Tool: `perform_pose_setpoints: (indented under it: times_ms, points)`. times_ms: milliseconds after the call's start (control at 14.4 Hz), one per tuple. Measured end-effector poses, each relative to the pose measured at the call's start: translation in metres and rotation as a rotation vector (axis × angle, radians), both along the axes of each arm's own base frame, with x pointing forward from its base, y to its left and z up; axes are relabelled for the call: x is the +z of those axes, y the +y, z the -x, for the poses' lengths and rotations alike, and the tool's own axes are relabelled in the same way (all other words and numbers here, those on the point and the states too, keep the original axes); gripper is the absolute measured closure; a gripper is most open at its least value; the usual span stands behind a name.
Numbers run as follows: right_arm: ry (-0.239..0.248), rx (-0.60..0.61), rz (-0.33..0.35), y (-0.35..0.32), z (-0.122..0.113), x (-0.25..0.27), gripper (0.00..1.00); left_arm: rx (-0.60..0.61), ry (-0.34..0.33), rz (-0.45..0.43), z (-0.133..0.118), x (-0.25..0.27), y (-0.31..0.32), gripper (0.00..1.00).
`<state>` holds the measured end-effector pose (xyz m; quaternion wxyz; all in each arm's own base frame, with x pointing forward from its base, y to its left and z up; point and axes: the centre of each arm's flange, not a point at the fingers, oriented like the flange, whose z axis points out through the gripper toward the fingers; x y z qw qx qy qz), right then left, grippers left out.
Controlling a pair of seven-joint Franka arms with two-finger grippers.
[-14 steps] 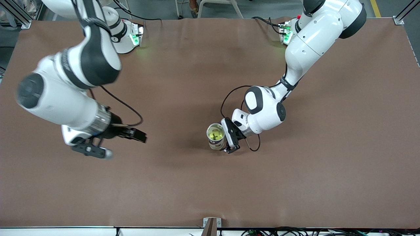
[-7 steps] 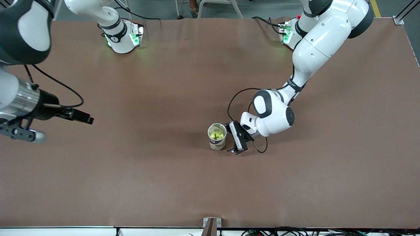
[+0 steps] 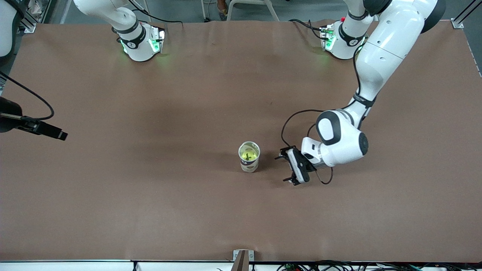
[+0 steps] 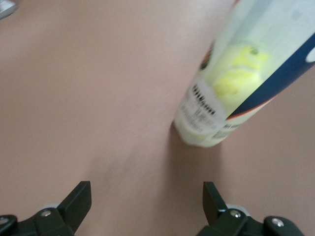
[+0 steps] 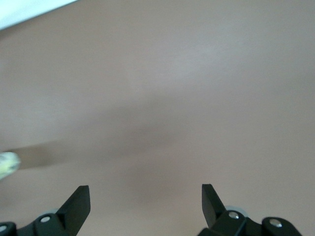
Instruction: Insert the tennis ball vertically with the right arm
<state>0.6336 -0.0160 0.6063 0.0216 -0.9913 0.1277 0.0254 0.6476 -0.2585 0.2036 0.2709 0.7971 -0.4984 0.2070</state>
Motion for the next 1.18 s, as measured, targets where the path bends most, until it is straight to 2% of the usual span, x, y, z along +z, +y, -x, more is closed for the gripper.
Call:
perform_pose_setpoints:
  times_ms: [138,277,415,554,692,900,1177]
  points:
    - [-0.015,0.045,0.021,-0.002,0.004,0.010,0.00,0.045,0.025,-0.005,-0.017,0.012,0.035,0.00]
    - [-0.050,0.064,0.019,-0.007,0.012,0.030,0.00,0.104,0.054,0.001,-0.037,0.036,0.077,0.00]
    - [-0.085,0.061,0.006,-0.025,0.022,0.048,0.00,0.176,0.096,-0.035,-0.057,0.067,0.122,0.00]
    - [-0.102,0.087,0.006,-0.048,0.028,0.057,0.00,0.257,0.163,-0.073,-0.074,0.105,0.150,0.00]
    - [-0.122,0.115,0.020,-0.062,0.028,0.058,0.00,0.391,0.250,-0.100,-0.083,0.139,0.157,0.00]
    - [-0.160,0.141,0.046,-0.057,0.026,0.052,0.00,0.631,0.354,-0.146,-0.083,0.181,0.147,0.00]
    - [-0.150,0.157,0.050,-0.050,0.042,0.046,0.00,0.870,0.428,-0.339,-0.059,0.237,0.130,0.00]
